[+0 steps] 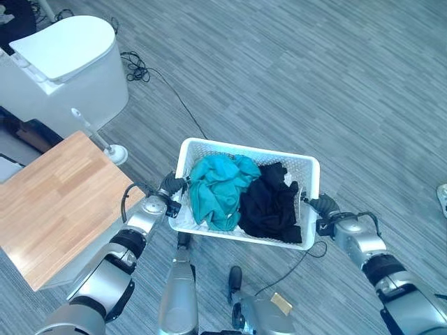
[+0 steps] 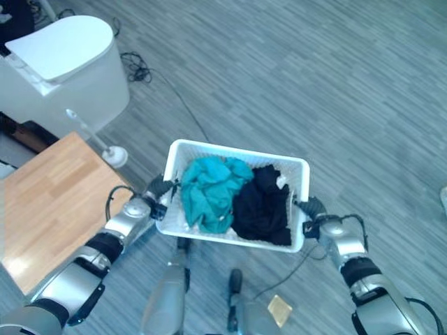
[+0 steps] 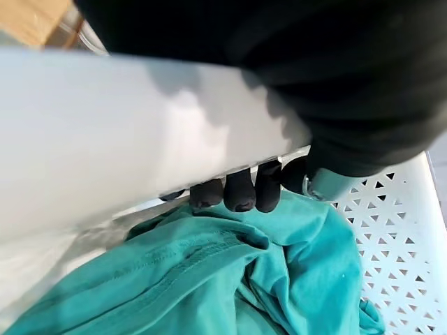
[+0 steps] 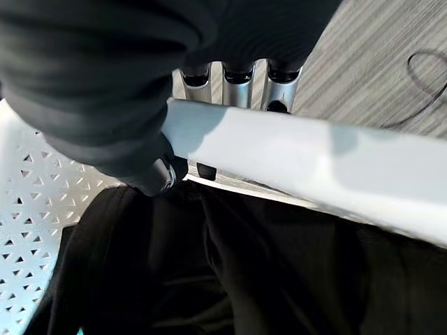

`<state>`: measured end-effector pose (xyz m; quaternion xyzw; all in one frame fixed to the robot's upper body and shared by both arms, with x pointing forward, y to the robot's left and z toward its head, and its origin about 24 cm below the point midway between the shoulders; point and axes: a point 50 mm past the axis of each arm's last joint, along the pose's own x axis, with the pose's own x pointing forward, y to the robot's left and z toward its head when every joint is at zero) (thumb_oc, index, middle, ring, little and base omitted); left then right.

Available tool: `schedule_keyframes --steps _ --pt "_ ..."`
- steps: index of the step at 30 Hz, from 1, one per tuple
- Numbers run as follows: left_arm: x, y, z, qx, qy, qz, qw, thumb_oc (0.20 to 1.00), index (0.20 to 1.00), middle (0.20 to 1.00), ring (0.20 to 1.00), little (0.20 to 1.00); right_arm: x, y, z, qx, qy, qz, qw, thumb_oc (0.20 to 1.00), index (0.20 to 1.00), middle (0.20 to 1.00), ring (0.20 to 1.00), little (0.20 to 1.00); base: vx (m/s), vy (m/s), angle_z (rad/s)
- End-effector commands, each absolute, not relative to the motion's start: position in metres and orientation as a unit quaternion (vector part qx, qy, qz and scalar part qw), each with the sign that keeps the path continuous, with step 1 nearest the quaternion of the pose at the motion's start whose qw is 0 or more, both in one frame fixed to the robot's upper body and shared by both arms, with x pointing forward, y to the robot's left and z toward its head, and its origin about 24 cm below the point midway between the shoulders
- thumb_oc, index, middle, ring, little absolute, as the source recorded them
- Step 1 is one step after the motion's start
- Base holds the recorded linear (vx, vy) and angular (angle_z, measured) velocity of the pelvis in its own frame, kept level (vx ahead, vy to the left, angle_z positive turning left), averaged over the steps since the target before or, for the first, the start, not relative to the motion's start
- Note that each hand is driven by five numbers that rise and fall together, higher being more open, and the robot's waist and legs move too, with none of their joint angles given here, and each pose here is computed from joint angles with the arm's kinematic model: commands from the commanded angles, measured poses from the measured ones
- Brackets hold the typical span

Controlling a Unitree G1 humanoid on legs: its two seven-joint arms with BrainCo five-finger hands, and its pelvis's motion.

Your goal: Grab the laundry basket,head to the washer,open it,put in the laundry and shut it.

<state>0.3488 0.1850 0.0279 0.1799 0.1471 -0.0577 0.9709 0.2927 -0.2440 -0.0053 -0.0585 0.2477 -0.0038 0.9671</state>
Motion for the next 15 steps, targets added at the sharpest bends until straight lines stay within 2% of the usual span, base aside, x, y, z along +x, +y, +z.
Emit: schedule_keyframes --steps 1,2,7,15 --pt "0.353 0.204 0.052 0.165 0.089 -0.017 0.982 0.200 0.200 0.200 0.200 0.200 0.304 -0.208 0.023 0.025 0.141 0.081 0.986 0.200 0.200 0.200 0.200 0.200 0.67 0.296 -0.69" --pt "0.345 0.215 0.043 0.167 0.103 -0.006 0.981 0.200 0.200 0.200 0.200 0.200 0.303 -0.201 0.017 0.025 0.149 0.089 0.984 0.200 0.200 0.200 0.200 0.200 0.31 0.140 -0.41" --pt "0.340 0.223 0.035 0.177 0.123 -0.002 0.976 0.200 0.200 0.200 0.200 0.200 0.301 -0.205 0.012 0.027 0.160 0.078 0.984 0.200 0.200 0.200 0.200 0.200 0.46 0.109 0.03" --pt "0.340 0.224 0.026 0.201 0.146 -0.001 0.969 0.200 0.200 0.200 0.200 0.200 0.292 -0.229 0.006 0.026 0.176 0.032 0.984 0.200 0.200 0.200 0.200 0.200 0.44 -0.181 0.82"
